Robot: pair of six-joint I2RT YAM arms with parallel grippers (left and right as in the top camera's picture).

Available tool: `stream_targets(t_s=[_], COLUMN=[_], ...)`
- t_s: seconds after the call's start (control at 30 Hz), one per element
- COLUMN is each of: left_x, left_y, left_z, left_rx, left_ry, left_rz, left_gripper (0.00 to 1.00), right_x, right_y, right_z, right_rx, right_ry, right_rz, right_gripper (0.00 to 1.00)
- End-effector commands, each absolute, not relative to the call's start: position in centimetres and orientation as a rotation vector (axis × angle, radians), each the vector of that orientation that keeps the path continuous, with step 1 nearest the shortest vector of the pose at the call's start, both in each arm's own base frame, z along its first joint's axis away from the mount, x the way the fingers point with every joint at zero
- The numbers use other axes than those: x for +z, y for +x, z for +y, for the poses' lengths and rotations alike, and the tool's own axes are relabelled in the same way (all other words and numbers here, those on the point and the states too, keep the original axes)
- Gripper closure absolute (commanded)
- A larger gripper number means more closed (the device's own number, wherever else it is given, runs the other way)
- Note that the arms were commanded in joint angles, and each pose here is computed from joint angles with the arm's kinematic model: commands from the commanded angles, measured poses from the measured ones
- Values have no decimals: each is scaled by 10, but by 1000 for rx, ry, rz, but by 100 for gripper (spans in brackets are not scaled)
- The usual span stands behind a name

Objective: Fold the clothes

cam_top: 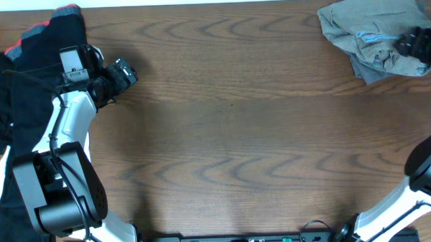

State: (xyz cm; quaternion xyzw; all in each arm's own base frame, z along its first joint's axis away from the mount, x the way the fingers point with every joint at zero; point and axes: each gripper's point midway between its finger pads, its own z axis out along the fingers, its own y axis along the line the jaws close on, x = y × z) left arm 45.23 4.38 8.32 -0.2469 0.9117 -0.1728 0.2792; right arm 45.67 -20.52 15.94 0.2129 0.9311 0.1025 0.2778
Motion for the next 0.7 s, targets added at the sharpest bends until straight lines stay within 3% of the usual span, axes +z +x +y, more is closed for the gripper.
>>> stream_targets(t_s=[0.0, 0.27, 0.67], left_x=[91, 91, 90], left_y=[456, 456, 456], left_z=[47, 47, 46], left_rx=[-464, -464, -465], left_ry=[-676, -676, -675], left_rz=[2426, 2425, 2427], left_gripper=[4, 4, 4], right_x=[131, 109, 85], right_y=[436, 417, 458], right_z=[-240, -283, -272], right_rx=[318, 257, 317], right_ry=[985, 1109, 935], right_rz=[2455, 2373, 2218], right_gripper=[23, 29, 35])
